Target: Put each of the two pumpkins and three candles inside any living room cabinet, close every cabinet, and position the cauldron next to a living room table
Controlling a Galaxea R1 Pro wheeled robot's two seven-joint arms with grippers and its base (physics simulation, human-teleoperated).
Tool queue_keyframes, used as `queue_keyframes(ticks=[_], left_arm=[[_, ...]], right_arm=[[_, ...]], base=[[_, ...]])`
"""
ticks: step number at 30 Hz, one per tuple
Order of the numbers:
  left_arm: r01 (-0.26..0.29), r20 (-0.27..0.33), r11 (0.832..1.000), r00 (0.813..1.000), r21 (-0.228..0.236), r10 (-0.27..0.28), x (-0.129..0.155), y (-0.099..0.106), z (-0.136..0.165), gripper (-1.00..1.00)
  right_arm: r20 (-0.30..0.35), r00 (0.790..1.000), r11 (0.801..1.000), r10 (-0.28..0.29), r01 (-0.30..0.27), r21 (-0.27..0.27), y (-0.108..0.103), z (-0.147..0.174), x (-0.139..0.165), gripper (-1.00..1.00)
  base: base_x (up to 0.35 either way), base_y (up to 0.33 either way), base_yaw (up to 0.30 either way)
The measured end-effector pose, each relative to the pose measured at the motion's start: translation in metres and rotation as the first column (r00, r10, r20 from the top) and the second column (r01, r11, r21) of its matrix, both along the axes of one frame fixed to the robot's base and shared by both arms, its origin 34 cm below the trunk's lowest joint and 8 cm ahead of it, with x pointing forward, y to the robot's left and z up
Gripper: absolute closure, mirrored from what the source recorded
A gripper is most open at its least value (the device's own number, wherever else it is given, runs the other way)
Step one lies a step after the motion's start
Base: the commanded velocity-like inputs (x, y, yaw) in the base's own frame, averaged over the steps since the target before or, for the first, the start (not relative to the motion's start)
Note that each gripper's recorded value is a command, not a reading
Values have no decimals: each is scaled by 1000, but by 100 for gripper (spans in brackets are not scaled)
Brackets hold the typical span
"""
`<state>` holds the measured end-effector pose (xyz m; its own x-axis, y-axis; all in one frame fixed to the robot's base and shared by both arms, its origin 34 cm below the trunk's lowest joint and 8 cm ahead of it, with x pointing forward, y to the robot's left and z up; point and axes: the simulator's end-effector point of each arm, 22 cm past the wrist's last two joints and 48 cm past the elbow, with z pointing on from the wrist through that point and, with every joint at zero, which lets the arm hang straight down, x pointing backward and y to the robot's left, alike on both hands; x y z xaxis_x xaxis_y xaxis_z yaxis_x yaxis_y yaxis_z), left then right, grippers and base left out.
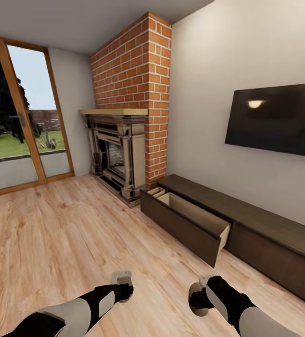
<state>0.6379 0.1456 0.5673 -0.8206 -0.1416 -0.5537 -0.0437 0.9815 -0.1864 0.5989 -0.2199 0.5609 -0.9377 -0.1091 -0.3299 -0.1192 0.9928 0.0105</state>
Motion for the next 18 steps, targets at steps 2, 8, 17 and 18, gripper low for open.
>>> queue_keyframes(ticks=[2,8,17,18], left_arm=[[0,0,1000,1000,0,0,0,0,0,100],[0,0,1000,1000,0,0,0,0,0,100],[0,3,1000,1000,0,0,1,0,1,100],[0,3,1000,1000,0,0,1,0,2,100]], right_arm=[[1,1000,1000,0,0,0,0,0,0,100],[0,1000,1000,0,0,0,0,0,0,100],[3,1000,1000,-2,2,0,-1,1,1,100],[4,1000,1000,-3,3,1,-1,2,1,100]], base=[[252,250,0],[230,264,0],[225,267,-163],[224,268,-258]])
